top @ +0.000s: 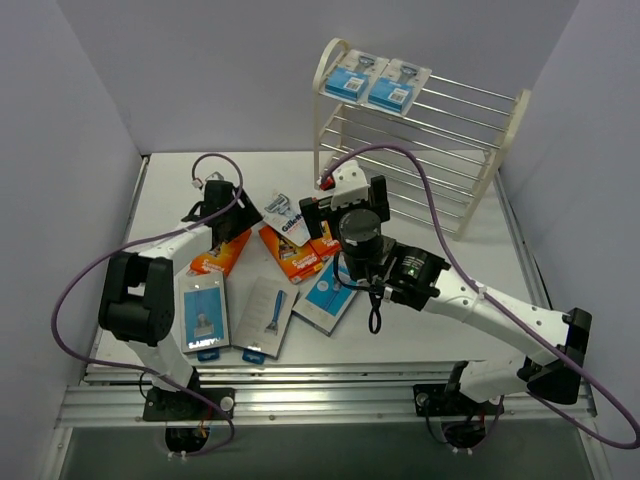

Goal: Place and organize the shaving razors onto the shelf

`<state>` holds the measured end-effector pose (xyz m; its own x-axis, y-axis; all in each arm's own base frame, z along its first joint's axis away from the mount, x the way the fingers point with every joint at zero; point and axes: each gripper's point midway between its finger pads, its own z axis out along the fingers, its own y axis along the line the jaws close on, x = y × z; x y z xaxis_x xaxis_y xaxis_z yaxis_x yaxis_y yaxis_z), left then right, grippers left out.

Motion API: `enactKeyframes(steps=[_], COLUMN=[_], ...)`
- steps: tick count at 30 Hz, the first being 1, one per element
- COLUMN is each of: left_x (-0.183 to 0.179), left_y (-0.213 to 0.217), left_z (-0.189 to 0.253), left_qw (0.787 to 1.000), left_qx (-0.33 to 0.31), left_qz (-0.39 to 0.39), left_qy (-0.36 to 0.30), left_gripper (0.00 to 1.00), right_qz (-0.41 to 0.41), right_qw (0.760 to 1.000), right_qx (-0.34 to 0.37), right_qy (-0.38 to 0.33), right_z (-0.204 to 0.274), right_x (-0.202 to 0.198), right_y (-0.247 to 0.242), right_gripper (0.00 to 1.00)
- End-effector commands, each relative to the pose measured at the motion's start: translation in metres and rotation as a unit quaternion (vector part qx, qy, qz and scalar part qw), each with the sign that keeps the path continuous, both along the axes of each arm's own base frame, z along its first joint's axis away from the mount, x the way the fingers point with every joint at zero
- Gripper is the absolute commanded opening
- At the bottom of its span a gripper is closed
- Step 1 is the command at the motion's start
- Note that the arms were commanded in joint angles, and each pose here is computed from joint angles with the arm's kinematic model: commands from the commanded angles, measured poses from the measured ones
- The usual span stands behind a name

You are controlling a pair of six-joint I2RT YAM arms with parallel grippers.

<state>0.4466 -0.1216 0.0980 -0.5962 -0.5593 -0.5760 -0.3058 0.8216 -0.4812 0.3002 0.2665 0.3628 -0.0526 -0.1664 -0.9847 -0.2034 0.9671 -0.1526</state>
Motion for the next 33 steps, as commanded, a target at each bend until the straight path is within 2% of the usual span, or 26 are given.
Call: enactKeyframes(steps=[1,9,17,33], left_x=[0.031,0.043,0.044,0.050], left_y=[-0.019,-0.044,-0.050,-0.056], left_z=[0.027,0.024,-0.003,-0.015], left_qw=[0.997,0.993,0.995,0.994], left_qx=[-0.044,-0.051,-0.058,-0.068], left_qz=[-0.011,-0.015,-0.006,-0.001], left_qy=[-0.067,-0.103,-0.084,-0.089], left_gripper=[0.79,0.75,0.71,0.65], right_qz=[0.011,0.004,-0.007,-0.014], right_qw=[0.999,0.999,0.999,0.999], right_qx=[0.036,0.038,0.047,0.043], right_qy=[0.005,0.023,0.018,0.019], right_z=[0.005,-0.012,-0.008,-0.013], right_x=[0.004,0.023,0.027,0.029], right_y=[-0.012,-0.037,-0.057,-0.060], right_gripper=[0.99,0.99,0.99,0.99])
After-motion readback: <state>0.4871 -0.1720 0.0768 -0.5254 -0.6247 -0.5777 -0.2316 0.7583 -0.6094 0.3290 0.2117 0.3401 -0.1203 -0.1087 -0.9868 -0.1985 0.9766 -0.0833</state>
